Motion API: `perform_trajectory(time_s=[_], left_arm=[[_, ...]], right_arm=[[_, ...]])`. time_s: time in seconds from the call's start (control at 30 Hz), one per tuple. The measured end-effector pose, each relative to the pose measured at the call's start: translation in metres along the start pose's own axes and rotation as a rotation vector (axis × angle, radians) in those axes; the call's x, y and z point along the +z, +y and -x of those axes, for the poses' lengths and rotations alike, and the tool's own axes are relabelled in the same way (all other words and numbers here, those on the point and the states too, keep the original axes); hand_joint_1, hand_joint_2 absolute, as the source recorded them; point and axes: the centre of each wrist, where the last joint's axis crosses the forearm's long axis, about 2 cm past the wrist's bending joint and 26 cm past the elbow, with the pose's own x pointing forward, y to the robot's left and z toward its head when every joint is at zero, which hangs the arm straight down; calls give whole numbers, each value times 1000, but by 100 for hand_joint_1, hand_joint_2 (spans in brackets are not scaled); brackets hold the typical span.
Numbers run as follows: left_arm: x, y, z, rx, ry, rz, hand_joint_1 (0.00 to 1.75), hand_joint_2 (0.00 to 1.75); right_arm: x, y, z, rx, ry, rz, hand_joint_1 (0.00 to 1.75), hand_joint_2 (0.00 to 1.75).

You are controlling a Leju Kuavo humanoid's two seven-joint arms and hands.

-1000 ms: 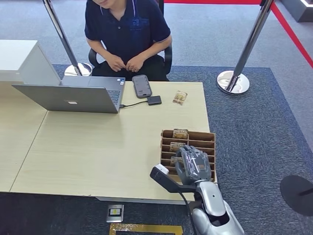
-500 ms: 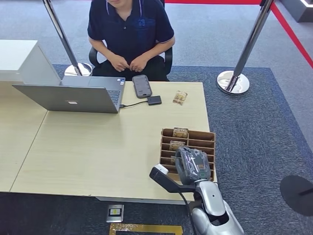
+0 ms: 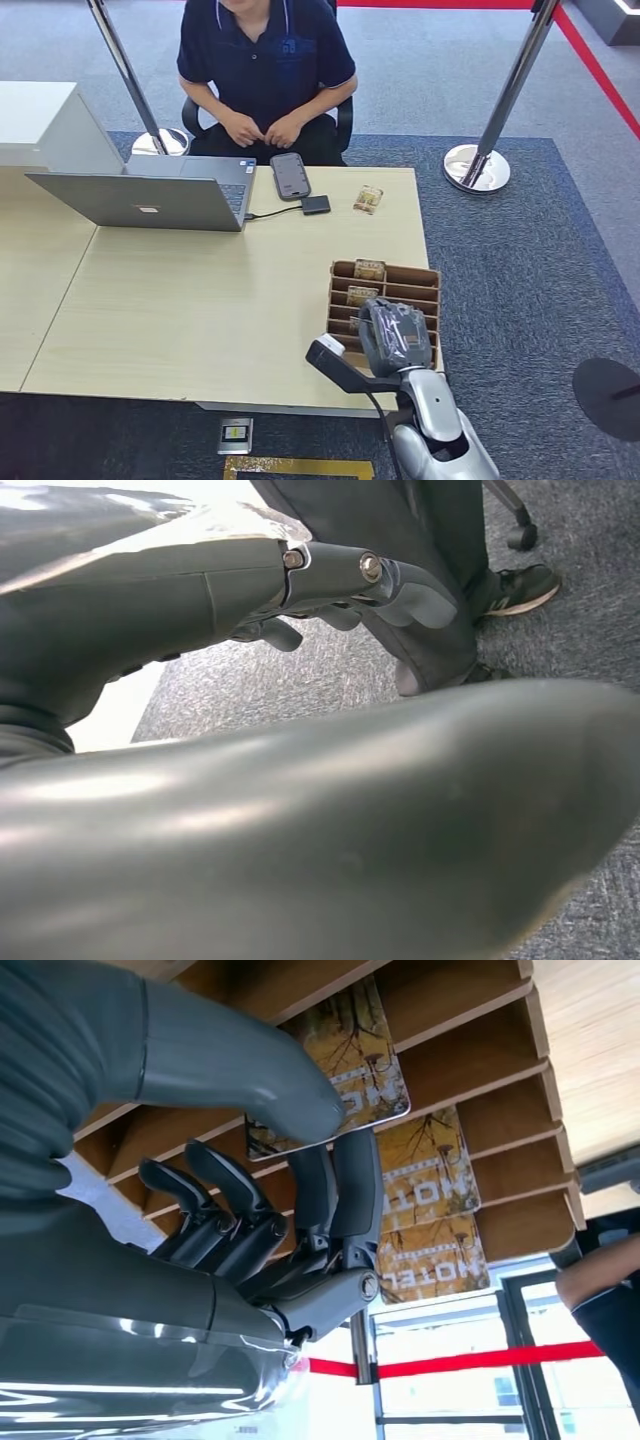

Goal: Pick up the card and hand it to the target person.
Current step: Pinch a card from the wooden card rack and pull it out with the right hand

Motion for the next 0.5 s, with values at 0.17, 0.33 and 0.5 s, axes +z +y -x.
perform_trajectory(time_s=[0.17, 0.33, 0.5], left_arm=[[0, 0, 0, -2, -3, 0, 0, 0], [0, 0, 0, -3, -5, 0, 0, 0], [0, 0, 0, 3, -1, 0, 0, 0]], right_arm=[[-1, -11, 1, 24, -12, 51, 169, 175], [-2, -28, 4, 50, -30, 116, 165, 175], [-2, -39, 8, 69, -55, 157, 161, 175]])
